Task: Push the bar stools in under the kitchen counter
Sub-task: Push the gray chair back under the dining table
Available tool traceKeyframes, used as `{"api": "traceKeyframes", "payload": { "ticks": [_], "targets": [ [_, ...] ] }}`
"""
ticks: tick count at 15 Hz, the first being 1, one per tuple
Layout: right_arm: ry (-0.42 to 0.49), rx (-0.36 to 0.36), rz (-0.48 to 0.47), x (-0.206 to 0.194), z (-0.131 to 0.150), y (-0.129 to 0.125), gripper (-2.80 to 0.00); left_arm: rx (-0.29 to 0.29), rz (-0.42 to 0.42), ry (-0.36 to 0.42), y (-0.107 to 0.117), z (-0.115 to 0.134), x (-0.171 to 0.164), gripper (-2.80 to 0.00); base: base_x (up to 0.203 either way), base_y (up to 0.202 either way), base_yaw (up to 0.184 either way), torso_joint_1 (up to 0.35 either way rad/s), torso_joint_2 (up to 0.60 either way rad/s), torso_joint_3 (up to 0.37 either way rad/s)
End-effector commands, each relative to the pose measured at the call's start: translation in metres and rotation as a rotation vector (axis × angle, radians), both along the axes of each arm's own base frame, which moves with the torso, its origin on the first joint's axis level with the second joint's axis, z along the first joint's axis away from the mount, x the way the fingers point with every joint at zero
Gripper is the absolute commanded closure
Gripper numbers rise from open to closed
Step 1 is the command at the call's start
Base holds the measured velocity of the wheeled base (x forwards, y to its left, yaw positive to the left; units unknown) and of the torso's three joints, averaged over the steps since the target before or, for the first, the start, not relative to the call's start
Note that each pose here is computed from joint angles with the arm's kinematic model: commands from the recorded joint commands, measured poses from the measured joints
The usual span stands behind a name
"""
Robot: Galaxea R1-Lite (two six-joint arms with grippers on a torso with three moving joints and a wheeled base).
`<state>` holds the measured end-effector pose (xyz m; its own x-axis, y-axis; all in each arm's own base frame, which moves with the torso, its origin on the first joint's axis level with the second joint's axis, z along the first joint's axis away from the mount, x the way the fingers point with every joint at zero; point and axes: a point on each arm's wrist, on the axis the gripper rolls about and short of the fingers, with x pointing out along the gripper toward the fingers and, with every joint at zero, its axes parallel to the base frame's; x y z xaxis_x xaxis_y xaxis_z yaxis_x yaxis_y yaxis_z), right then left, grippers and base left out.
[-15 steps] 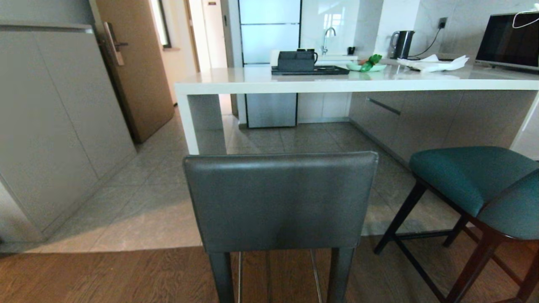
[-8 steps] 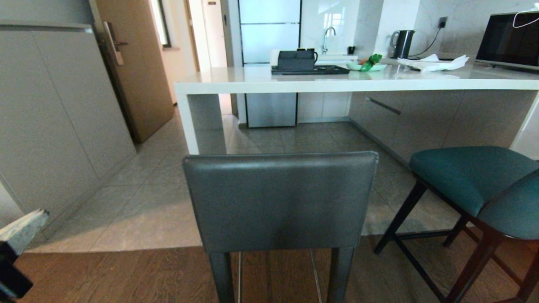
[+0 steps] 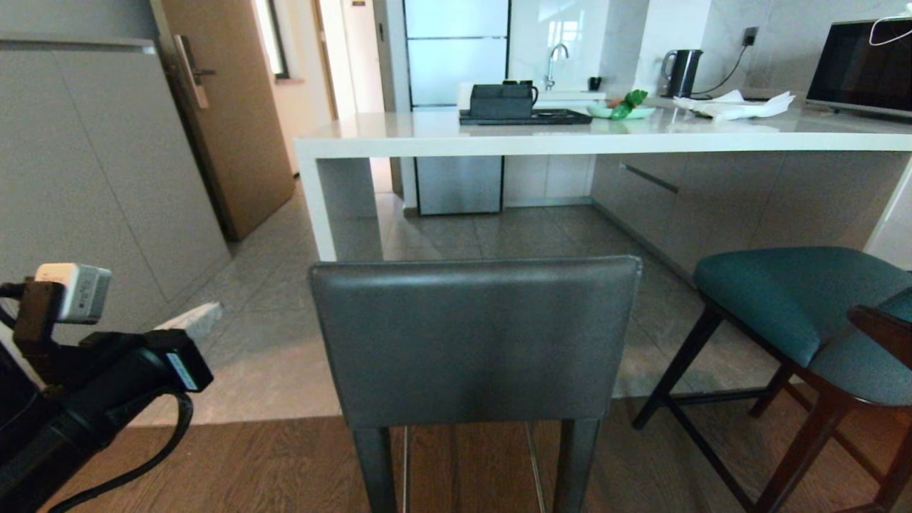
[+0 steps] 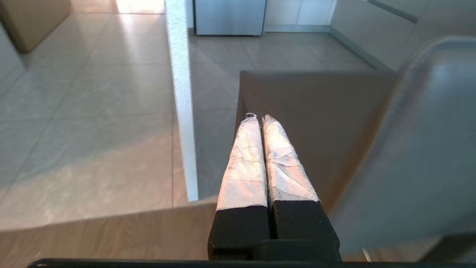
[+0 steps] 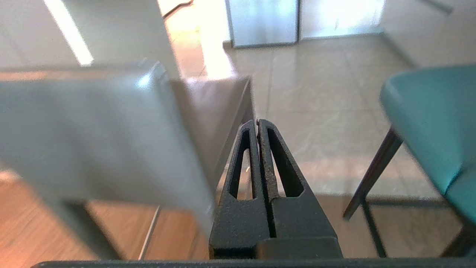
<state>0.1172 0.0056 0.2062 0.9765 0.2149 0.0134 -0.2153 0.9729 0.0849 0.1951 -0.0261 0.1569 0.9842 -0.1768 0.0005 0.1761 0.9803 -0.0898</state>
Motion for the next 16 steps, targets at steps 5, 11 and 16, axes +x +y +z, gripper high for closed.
{"api": "traceKeyframes", "payload": {
  "ticks": [5,11,16],
  "targets": [
    [0.063,-0.004,-0.009,0.061,-0.022,0.002,0.0,0.008,0.023,0.091,-0.011,-0.054,0.048,0.0,0.0,0.0,0.0,0.0,0.0,0.0],
    [0.036,-0.032,0.063,0.085,-0.036,0.038,0.0,0.016,-0.026,0.109,-0.028,-0.064,0.061,0.0,0.0,0.0,0.0,0.0,0.0,0.0],
    [0.018,-0.031,0.05,0.102,-0.044,0.041,0.0,0.016,-0.035,0.102,-0.033,-0.065,0.07,0.0,0.0,0.0,0.0,0.0,0.0,0.0]
  ]
}}
